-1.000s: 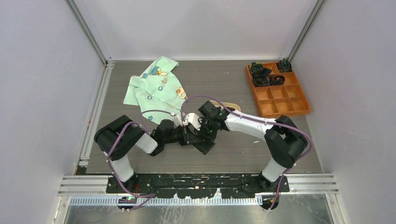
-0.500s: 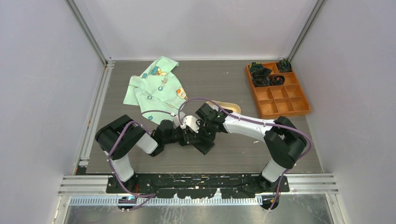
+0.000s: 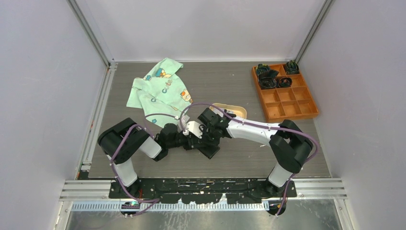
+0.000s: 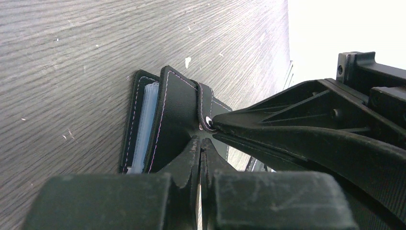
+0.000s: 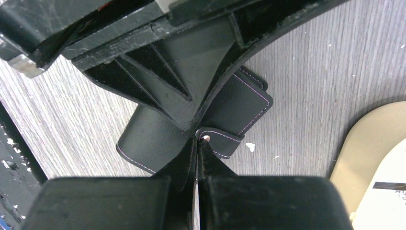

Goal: Put the credit cards into the card holder
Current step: Close the card holder at the center of the board.

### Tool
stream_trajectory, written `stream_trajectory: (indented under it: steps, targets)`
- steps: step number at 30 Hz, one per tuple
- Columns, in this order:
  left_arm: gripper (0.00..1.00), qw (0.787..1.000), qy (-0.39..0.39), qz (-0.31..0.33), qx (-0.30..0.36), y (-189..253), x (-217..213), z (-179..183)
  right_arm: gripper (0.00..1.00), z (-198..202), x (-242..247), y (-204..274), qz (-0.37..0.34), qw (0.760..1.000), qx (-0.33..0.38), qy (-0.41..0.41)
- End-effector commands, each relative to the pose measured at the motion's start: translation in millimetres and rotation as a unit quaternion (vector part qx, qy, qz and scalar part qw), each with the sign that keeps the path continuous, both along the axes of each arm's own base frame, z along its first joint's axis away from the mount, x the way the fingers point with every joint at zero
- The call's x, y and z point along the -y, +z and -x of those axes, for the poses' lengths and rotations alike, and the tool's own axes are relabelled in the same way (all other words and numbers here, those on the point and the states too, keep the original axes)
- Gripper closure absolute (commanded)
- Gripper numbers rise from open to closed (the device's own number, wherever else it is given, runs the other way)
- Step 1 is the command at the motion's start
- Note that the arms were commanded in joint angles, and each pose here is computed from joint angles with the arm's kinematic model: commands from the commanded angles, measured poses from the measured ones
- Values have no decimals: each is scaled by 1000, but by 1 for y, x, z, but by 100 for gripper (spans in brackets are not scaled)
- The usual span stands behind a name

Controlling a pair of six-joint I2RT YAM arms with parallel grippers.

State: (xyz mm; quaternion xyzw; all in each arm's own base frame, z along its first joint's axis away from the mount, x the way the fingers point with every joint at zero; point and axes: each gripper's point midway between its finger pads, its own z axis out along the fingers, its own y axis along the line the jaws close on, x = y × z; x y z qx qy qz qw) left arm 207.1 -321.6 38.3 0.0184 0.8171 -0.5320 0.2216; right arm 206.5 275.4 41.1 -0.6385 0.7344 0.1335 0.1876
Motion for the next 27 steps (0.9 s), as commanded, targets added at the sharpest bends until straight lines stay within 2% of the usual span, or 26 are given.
stream_trajectory:
  steps: [1,23,27]
  targets:
    - [100,1000,3,2,9,-1,-1,-2,99,20,-10,-10,5,999,-34,32]
    - [100,1000,8,10,6,-2,-8,-1,99,38,7,-50,108,991,-46,66]
    - [100,1000,7,25,13,4,-9,-2,99,32,5,-46,99,993,-51,49]
